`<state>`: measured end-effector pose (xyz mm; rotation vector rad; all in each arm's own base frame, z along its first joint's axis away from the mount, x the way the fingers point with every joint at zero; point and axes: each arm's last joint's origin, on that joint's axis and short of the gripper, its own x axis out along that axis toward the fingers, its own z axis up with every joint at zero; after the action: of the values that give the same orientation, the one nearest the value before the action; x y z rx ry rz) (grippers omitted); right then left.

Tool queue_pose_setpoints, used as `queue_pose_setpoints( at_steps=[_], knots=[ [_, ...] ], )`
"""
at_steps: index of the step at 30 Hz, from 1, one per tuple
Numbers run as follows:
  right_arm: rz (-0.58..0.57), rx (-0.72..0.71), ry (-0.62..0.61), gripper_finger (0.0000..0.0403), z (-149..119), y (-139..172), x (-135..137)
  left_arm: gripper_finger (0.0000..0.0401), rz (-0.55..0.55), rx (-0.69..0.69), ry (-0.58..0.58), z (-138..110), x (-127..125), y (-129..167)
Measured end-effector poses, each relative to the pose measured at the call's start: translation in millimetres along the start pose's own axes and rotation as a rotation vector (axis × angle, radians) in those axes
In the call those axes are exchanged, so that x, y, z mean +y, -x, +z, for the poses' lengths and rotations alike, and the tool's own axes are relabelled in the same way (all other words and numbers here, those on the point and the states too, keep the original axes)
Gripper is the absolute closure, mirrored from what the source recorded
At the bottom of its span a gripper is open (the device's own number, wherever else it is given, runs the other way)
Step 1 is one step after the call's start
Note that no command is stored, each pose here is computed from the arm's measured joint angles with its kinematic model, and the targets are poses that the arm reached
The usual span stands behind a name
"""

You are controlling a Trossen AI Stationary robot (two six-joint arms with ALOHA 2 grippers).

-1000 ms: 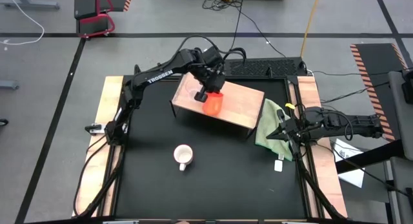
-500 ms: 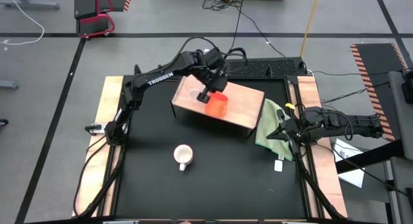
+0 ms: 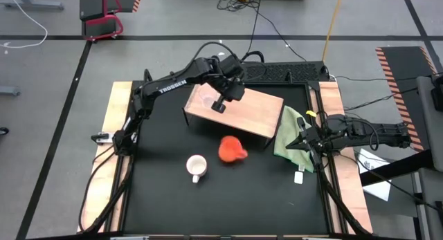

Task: Stack small to large cups/mugs on shelf
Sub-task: Put the orange mug on the shelf

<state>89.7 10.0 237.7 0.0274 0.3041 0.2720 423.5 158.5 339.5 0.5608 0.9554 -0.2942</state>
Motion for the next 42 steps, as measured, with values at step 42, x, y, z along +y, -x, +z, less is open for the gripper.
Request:
queue_pose_setpoints(
  at_steps=[42],
  knots=[
    [0.0, 0.001, -0.005, 0.0403, 0, 0, 0, 0.0401, -0.084, -0.081, 0.042, 32, -47, 69]
  ],
)
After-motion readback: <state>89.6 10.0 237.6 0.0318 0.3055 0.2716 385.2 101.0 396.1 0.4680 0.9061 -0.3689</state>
